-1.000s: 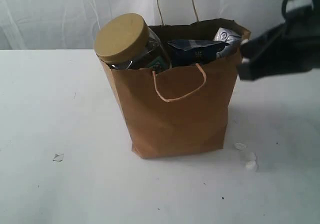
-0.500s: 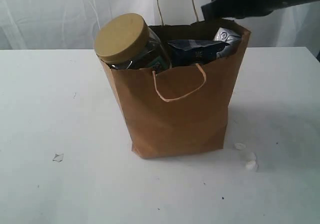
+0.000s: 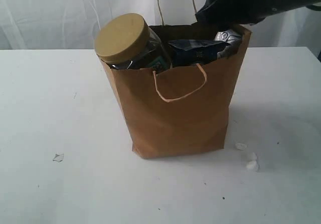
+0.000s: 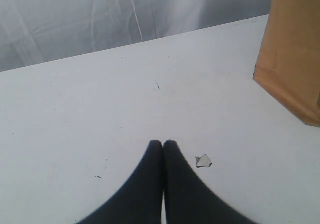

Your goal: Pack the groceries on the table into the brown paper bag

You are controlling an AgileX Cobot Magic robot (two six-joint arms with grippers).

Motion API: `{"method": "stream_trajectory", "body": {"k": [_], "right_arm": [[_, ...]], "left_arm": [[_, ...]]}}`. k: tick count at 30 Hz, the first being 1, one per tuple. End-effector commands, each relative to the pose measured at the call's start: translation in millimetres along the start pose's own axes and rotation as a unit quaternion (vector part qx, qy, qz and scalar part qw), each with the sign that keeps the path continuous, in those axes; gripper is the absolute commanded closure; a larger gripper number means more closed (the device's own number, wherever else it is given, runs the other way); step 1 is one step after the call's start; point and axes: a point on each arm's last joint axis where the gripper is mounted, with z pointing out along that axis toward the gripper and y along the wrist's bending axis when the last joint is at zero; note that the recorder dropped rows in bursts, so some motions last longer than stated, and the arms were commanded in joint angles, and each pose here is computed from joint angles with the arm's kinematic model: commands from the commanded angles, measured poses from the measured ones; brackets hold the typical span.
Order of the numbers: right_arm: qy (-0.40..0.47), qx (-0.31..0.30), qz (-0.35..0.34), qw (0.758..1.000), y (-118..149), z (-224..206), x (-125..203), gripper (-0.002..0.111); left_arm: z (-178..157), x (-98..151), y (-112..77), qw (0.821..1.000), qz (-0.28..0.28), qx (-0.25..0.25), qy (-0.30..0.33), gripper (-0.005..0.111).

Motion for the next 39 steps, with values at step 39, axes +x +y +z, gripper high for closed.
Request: {"method": "stream_trajectory", "body": {"k": [39], "right_arm": [[0.225,-0.022,-0.268,0.936,0,2,189,0.059]], "left_arm": [[0,0,-0.1,1.0,-0.006,-0.001,-0.004,0.107]]}}
